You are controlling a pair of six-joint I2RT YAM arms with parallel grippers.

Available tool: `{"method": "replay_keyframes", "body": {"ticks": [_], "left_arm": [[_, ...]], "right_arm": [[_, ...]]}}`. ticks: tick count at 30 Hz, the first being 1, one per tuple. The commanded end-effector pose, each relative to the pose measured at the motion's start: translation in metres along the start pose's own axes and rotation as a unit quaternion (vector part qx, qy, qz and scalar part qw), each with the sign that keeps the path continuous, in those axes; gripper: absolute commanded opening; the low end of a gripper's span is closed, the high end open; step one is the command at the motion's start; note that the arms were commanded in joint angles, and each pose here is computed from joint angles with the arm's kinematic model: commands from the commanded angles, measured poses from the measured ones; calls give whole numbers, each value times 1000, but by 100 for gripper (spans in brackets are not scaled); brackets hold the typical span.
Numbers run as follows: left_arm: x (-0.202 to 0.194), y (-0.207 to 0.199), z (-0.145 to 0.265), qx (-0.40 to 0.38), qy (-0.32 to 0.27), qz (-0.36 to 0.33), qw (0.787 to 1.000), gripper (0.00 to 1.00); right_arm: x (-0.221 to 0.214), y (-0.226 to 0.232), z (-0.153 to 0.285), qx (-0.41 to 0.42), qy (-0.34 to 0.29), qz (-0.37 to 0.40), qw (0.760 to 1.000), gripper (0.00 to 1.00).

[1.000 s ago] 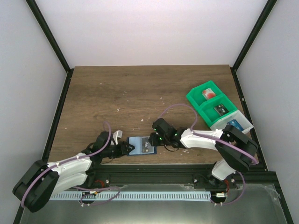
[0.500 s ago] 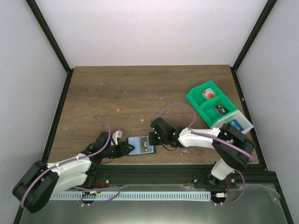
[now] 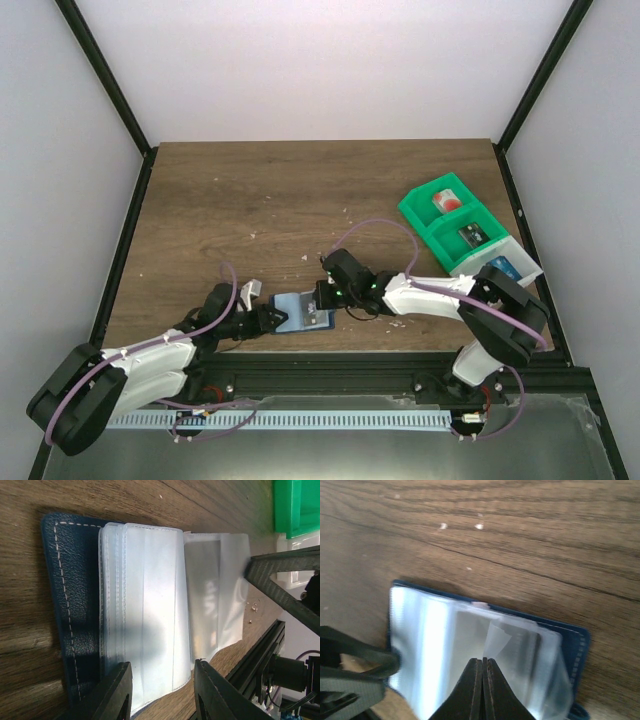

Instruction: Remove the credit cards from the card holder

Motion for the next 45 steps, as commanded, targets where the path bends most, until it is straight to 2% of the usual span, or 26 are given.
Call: {"method": "replay_keyframes", "body": {"ticks": [1,23,26,29,36,38,42,45], "left_arm": [[-1,2,0,-1,-1,3,1000,37],[-4,5,1,0,-1,7,1000,37],[-5,5,1,0,-1,7,1000,37],[-6,6,1,0,-2,8,1000,37],[-7,7,3,4,-7,10,1000,37],[-7,7,4,4,-9,8,1000,37],[-6,6,5,5,-11,7,1000,37],[-1,0,6,4,-9,-1,1000,37]], "right_arm": [[4,25,10,75,3,11,997,0],[6,47,2,148,43,-9,988,0],[4,48,-2,159,52,-14,986,3],[3,50,-4,174,59,-18,983,10],[0,53,-15,215,83,-30,973,9],[0,54,-16,213,85,-27,973,8],[9,49,-2,148,31,-9,988,10],[12,38,15,96,-5,2,995,15]]}}
Point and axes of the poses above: each gripper's point midway between its finger pads, its own z axis back along the fingers, its own y axis along the line the jaws close on, x = y × z, the point moved 9 cm from there along z, back along the fingers, and after that the axes turned 13 degrees about -z, right-handed, at the moved point
